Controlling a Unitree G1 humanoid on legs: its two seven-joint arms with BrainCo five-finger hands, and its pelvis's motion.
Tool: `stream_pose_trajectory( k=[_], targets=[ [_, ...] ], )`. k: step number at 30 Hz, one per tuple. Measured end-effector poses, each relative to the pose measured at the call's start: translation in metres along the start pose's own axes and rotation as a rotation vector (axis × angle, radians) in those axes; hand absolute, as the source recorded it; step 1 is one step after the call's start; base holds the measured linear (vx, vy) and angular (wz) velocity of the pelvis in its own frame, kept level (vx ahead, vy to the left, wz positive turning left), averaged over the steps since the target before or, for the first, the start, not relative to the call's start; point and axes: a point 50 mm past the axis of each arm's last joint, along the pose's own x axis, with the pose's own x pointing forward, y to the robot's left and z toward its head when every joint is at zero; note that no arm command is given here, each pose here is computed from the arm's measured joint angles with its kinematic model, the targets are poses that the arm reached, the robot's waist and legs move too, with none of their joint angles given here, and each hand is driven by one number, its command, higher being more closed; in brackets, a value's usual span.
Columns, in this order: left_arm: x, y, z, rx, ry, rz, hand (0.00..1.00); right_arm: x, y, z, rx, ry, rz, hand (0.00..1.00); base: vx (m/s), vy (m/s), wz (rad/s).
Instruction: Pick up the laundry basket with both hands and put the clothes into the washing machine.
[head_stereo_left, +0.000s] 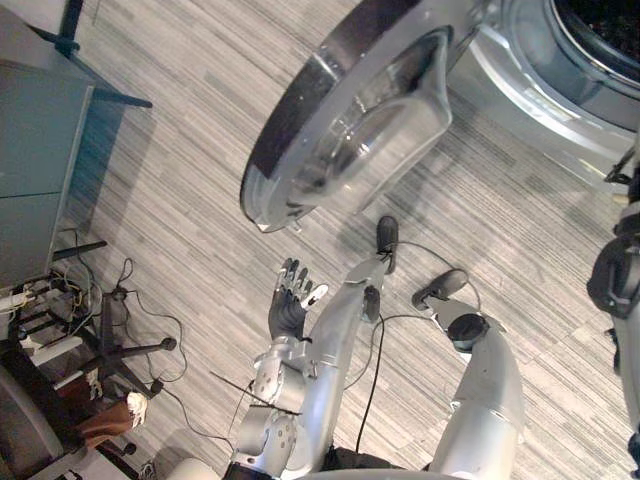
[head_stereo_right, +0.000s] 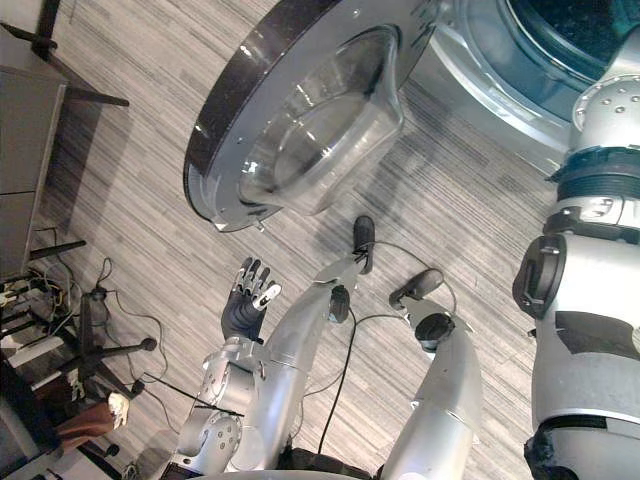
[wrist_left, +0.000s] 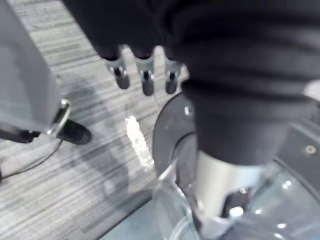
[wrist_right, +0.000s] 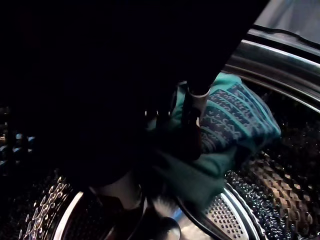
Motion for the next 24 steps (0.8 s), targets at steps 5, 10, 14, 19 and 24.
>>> stream_pose_trajectory(
  k=[5,10,14,19,24],
  targets=[
    [-0.002,-0.003,-0.005,-0.009,0.026,-0.018,0.00,-0.004,-0.009,-0.014,0.070,0.054,-0.055,0.00,-0.01,-0.012,0.03],
    [-0.008,0.003,-0.012,-0.010,0.056,0.010,0.00,-0.001,-0.042,-0.023,0.107,0.101,-0.167,0.00,0.01,-0.046,0.16],
    [-0.009,0.006,-0.016,-0.004,0.071,0.021,0.00,-0.002,-0.073,-0.034,-0.004,0.144,-0.175,0.00,0.03,-0.069,0.05],
    [-0.009,0.016,-0.025,0.016,0.112,0.060,0.00,-0.011,-0.115,-0.051,-0.263,0.194,-0.115,0.00,0.06,-0.091,-0.03],
    [-0.007,0.032,-0.031,0.037,0.140,0.122,0.00,-0.051,-0.190,-0.075,-0.480,0.327,-0.019,0.00,0.09,-0.100,-0.19]
  ],
)
